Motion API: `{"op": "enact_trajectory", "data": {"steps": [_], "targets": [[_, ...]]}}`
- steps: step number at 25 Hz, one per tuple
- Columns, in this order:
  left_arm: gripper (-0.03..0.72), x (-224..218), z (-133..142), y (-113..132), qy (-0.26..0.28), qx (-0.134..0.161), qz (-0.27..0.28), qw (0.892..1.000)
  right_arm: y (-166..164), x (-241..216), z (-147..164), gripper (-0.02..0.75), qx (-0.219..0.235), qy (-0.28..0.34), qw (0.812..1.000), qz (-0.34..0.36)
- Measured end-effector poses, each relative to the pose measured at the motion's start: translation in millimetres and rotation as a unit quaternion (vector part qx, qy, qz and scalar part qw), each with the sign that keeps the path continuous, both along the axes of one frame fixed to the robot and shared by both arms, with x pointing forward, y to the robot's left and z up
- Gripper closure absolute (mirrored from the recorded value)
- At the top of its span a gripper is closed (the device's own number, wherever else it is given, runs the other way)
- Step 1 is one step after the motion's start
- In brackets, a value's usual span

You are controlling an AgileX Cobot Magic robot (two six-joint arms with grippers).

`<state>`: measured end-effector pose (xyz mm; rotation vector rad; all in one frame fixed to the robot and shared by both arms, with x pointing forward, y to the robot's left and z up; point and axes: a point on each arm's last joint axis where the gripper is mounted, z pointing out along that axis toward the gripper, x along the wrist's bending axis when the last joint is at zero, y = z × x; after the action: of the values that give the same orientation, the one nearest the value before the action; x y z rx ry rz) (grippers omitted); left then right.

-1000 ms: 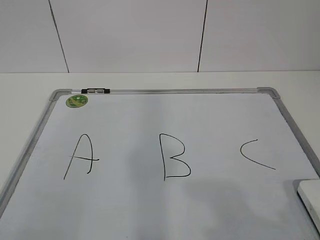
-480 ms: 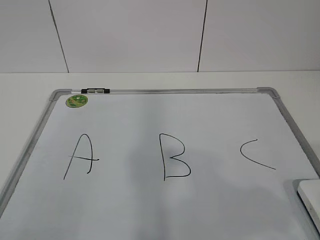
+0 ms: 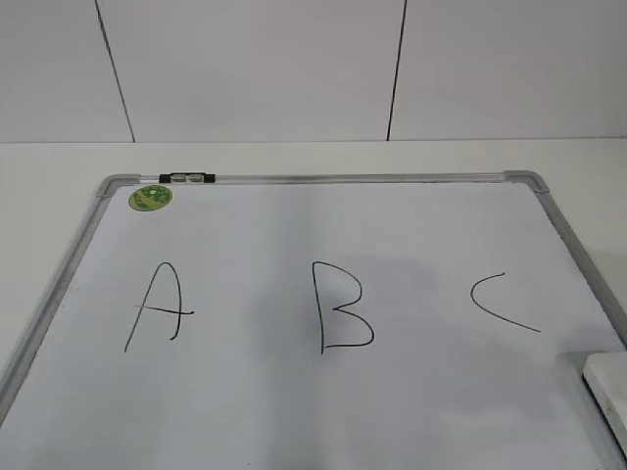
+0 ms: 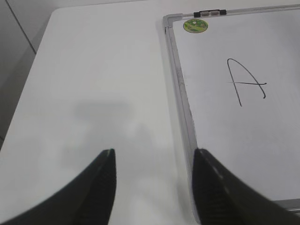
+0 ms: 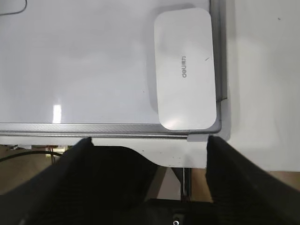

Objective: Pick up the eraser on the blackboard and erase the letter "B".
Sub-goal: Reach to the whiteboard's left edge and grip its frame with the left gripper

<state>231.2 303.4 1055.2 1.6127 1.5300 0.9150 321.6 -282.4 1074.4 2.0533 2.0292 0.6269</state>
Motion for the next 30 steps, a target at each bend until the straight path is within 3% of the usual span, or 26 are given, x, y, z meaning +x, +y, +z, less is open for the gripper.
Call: {"op": "enact_trajectory", "data": {"steps": [9,13,17,24,30], "targets": [[0.327,1.9,0.1,-0.1,0.006,0.0,0.0,1.0,0.5,44.5,-27.8,0.166,-0.018,0.121,0.992,0.023],[0.328,18.0,-0.1,-1.0,0.057,0.003,0.0,0.998,-5.0,57.0,-39.3,0.166,-0.055,0.155,0.986,0.026],[0.328,35.8,-1.1,-2.3,0.114,0.004,-0.001,0.993,-8.9,62.1,-43.8,0.166,-0.078,0.164,0.983,0.029],[0.328,51.9,24.3,-5.2,0.137,-0.006,-0.007,0.991,-9.6,63.1,-43.0,0.166,-0.083,0.163,0.983,0.03],[0.335,85.5,36.3,-11.7,0.213,-0.027,-0.018,0.976,-9.6,63.1,-43.0,0.166,-0.083,0.163,0.983,0.03]]}}
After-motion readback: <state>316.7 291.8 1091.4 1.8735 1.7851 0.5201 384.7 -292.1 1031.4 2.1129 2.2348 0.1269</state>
